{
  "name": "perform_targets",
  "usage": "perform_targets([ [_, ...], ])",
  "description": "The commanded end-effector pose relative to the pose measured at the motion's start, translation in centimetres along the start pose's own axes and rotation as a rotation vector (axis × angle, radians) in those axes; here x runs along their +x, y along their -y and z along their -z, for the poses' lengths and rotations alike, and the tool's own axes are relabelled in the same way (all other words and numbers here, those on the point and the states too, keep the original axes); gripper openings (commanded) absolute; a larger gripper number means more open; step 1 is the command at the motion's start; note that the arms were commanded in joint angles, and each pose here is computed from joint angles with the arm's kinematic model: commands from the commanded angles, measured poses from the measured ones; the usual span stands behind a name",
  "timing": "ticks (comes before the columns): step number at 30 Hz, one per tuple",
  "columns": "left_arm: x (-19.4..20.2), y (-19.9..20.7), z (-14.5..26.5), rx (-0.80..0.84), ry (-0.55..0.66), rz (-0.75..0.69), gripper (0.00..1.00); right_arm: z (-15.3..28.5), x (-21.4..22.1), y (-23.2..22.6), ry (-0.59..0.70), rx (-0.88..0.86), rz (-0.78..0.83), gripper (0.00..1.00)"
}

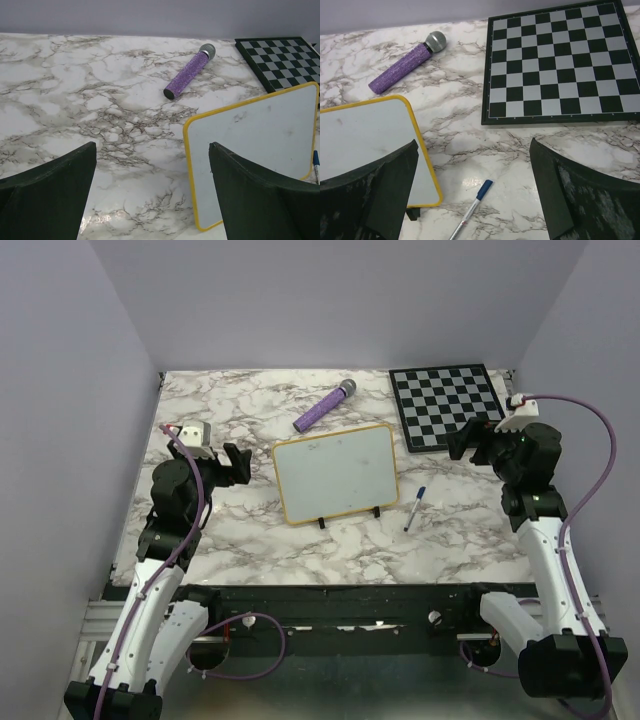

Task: Write a sentence on the whiteboard
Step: Pick up the whiteboard marker from the center of the board.

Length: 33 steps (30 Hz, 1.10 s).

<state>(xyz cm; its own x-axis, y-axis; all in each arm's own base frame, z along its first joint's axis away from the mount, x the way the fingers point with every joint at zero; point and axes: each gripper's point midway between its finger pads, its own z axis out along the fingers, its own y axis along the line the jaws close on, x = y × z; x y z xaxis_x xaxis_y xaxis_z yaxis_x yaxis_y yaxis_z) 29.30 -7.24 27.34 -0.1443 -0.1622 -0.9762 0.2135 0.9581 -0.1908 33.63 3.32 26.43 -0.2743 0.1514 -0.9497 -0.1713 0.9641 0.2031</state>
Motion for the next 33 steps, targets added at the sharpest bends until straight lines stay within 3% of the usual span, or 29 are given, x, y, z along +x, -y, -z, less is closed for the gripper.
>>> perform_targets([
  [1,-1.5,0.9,0.0,0.038,0.033,-0.001,0.99,-0.4,0.3,0.7,0.012,0.030,0.007,1.00],
  [5,-1.3,0.9,-0.1,0.040,0.028,0.001,0.99,-0.5,1.7,-0.4,-0.003,-0.073,0.131,1.00],
  [7,-1.3,0.9,-0.1,0.041,0.028,0.001,0.99,-0.2,3.8,-2.3,-0.031,-0.251,0.309,1.00],
  [9,-1.3,0.9,-0.1,0.043,0.026,0.002,0.99,0.6,5.4,-4.5,-0.052,-0.419,0.391,1.00],
  [15,-1.2,1.0,-0.1,0.045,0.024,0.002,0.99,2.1,8.4,-6.4,-0.133,-0.643,0.517,1.00],
  [17,-1.2,1.0,-0.2,0.047,0.023,0.002,0.99,3.2,9.2,-6.8,-0.163,-0.755,0.656,1.00],
  [19,-1.1,1.1,-0.2,0.048,0.020,0.002,0.99,3.3,11.0,-6.2,-0.239,-0.805,0.714,1.00],
  [25,-0.8,1.4,-0.4,0.062,0.008,0.002,0.99,3.9,15.6,-2.6,-0.363,-1.080,1.237,1.00],
  [27,-0.8,1.4,-0.4,0.062,0.006,0.002,0.99,2.9,15.2,-1.8,-0.387,-1.112,1.295,0.98],
  [30,-0.8,1.3,-0.4,0.062,0.003,0.000,0.99,3.0,17.4,-1.5,-0.442,-1.304,1.329,0.85],
  [33,-0.6,1.3,-0.5,0.061,-0.001,-0.002,0.99,0.7,18.6,-0.7,-0.476,-1.323,1.380,0.84],
])
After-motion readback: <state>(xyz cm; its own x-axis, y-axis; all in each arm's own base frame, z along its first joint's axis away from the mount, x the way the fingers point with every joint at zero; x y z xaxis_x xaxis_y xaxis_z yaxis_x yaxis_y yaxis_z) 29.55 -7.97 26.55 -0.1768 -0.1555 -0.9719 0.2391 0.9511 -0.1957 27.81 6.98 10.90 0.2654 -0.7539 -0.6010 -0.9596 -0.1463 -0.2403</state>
